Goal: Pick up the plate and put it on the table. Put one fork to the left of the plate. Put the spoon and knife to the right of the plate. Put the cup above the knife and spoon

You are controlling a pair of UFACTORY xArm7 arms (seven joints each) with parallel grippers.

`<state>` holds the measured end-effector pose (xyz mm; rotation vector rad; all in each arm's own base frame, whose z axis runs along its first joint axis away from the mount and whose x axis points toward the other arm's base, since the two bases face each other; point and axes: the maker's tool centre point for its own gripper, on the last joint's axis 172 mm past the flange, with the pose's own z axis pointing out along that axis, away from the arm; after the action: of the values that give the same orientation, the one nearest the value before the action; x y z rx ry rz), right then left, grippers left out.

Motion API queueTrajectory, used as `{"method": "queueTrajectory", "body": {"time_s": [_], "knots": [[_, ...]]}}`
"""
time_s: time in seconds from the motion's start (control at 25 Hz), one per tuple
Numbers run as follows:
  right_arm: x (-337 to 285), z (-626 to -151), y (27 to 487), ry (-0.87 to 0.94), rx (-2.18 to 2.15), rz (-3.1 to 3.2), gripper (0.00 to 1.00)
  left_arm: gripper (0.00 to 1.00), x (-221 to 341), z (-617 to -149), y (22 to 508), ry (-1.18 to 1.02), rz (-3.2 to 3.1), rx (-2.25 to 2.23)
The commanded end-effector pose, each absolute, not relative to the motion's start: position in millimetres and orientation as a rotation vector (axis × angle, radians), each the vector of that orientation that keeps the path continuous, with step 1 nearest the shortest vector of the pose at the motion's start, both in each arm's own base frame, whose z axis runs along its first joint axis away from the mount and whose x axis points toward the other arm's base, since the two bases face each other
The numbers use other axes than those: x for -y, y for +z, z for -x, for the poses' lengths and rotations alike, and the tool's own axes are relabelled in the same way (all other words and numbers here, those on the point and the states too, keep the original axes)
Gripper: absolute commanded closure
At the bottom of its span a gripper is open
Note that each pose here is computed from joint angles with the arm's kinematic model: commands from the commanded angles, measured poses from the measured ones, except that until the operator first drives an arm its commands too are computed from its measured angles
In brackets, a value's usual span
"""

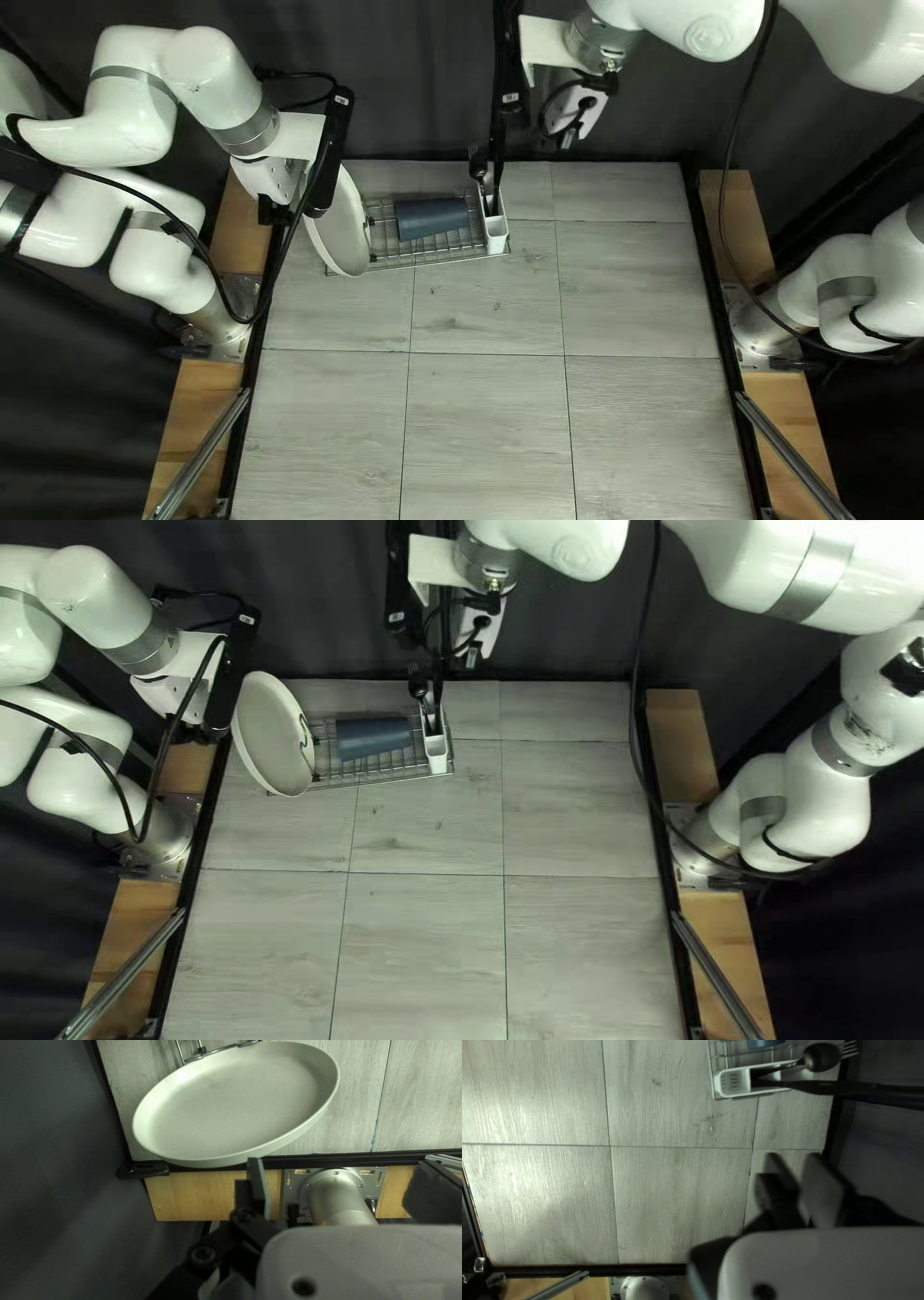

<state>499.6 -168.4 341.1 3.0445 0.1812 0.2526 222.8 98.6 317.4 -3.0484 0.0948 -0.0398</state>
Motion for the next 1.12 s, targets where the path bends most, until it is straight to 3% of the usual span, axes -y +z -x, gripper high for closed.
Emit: {"method": "queueTrajectory", "body": {"time_s": [0.04, 0.84, 0.88, 0.92, 0.96, 1.12], "knots": [[221, -507, 291, 0.244, -0.208, -3.057, 0.00, 0.00, -99, -223, 317, -0.040, 3.048, -0.095], [290, -545, 221, 0.168, -0.396, -3.067, 0.00, 0.00, -99, -223, 317, -0.040, 3.048, -0.095], [290, -545, 220, 0.164, -0.401, -3.071, 0.52, 0.00, -99, -223, 317, -0.040, 3.048, -0.095], [288, -544, 218, 0.157, -0.411, -3.079, 0.92, 0.00, -99, -223, 317, -0.040, 3.048, -0.095], [286, -543, 216, 0.146, -0.413, -3.084, 1.00, 0.00, -99, -223, 317, -0.040, 3.048, -0.095], [279, -537, 216, 0.112, -0.421, -3.100, 1.00, 0.00, -99, -223, 317, -0.040, 3.048, -0.095]]}}
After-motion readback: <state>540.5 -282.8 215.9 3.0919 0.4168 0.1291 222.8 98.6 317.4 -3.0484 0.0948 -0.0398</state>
